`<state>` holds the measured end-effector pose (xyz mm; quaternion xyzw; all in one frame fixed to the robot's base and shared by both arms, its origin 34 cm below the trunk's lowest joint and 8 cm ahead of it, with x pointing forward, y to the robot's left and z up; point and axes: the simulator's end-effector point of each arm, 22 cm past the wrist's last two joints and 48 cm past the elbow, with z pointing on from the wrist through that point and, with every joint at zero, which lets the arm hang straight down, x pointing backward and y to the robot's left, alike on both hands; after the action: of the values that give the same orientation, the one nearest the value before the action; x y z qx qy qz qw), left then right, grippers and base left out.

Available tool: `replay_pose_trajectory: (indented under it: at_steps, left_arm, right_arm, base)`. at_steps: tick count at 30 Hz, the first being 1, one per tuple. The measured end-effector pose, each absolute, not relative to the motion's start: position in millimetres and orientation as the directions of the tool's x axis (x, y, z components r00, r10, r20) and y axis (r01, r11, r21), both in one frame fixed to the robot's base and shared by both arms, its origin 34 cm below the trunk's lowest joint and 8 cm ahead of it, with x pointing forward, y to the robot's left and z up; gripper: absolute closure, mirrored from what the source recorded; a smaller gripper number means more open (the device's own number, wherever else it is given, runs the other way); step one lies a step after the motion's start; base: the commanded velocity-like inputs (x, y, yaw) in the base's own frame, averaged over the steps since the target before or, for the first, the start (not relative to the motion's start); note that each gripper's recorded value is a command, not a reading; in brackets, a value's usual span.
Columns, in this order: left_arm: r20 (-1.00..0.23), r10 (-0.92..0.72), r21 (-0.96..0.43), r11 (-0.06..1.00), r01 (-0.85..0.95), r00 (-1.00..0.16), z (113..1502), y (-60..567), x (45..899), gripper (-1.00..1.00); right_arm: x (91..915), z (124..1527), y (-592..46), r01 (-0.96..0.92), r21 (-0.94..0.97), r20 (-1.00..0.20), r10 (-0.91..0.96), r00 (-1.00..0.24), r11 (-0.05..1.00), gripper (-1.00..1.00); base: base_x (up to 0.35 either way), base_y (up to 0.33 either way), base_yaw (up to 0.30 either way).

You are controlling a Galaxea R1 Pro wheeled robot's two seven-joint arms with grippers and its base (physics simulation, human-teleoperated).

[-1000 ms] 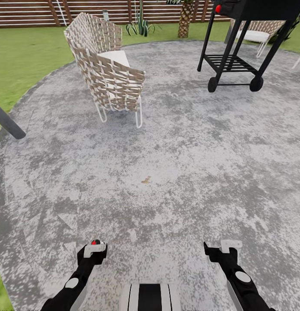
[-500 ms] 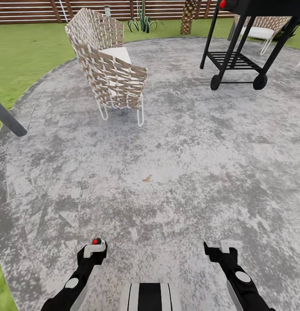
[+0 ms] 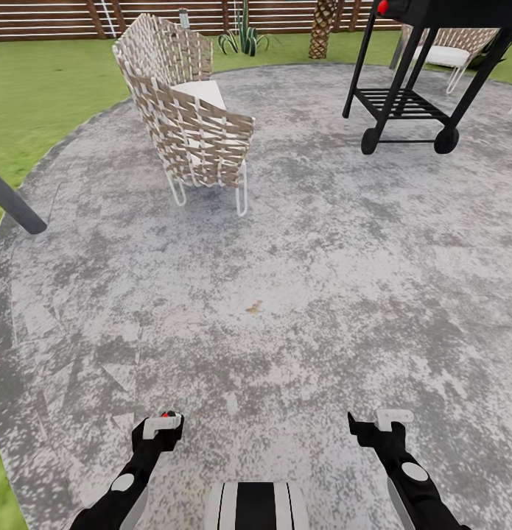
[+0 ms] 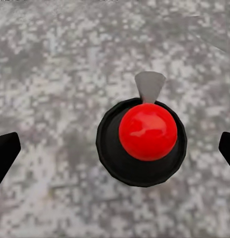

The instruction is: In the garden, pick up the pesticide atomizer on the floor and spray pesticide onto both trees until each tree trunk is fully covered.

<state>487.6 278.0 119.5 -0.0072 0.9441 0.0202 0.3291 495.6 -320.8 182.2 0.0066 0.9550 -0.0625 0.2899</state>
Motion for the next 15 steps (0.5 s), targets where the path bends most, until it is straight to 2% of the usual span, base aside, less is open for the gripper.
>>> replay_pose_trajectory:
  at_steps: [15]
  left_arm:
    - [-0.603,0.000,0.034,0.999,-0.025,-0.797,109.8,277.8,478.7,-1.00]
  right_arm:
    - [488.3,172.4,-320.8,0.046,-0.117,-0.536,-0.024,-0.844,0.992,-1.00]
  base:
    - [0.000,0.000,-0.027]
